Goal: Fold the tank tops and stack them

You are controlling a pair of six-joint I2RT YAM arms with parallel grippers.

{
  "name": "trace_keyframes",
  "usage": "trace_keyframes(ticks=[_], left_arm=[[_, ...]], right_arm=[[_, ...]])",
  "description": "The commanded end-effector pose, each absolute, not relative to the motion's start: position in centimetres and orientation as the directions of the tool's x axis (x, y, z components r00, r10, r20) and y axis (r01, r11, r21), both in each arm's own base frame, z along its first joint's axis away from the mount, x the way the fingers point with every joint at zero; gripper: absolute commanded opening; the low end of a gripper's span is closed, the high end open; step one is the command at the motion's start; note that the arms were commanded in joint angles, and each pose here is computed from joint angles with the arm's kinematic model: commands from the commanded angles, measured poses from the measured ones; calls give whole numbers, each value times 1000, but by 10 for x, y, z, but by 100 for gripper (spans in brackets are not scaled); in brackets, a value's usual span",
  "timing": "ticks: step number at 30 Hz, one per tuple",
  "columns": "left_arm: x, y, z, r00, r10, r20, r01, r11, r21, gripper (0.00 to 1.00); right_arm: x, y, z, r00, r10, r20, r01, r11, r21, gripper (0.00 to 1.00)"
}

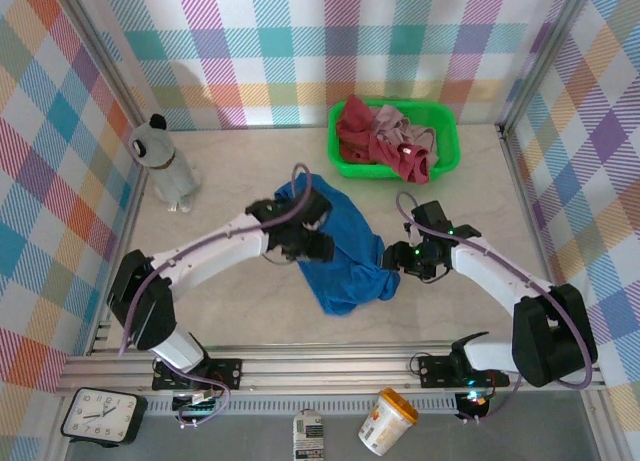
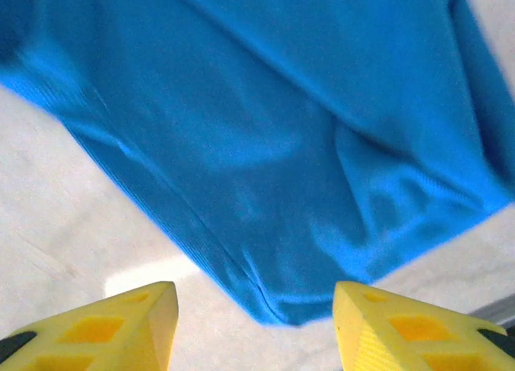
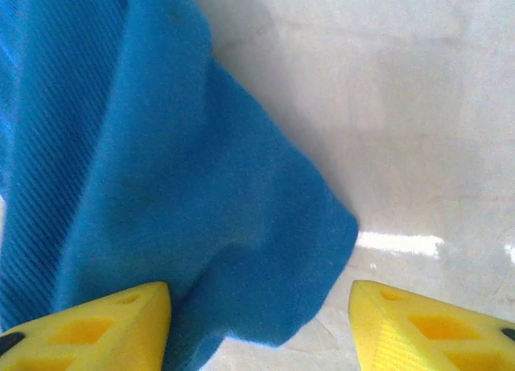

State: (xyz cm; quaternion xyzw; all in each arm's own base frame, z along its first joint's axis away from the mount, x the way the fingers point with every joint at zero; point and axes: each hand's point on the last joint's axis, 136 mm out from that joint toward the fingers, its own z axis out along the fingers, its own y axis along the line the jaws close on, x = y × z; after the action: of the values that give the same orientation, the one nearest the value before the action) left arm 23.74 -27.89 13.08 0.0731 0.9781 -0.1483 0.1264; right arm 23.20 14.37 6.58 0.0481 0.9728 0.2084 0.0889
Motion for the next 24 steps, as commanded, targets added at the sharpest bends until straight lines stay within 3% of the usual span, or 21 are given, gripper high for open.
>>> trace_keyframes(ticks=[1,6,16,21,24], left_arm=[[219,-299,114,-966,-51,-255,39,941,-337,54],[196,-323,78,-972,-67,-226,14,941,-338,54],[164,-318,35,-993,6,-120,33,975,-221,55],[163,-326,31,-989,50,-139,79,974,-214,55],[160,-324,24,-991,60,-122,82,980,-184,49]], right_arm=[[230,155,71,-978,144,-150,53,869,493,62],[242,174,79,-976,131,-173,7,816,578,62],[252,177,61,-981,121,-150,9,807,590,62],[245,173,55,-982,117,-147,10,813,582,62],[240,171,51,-984,117,-132,20,816,577,60]])
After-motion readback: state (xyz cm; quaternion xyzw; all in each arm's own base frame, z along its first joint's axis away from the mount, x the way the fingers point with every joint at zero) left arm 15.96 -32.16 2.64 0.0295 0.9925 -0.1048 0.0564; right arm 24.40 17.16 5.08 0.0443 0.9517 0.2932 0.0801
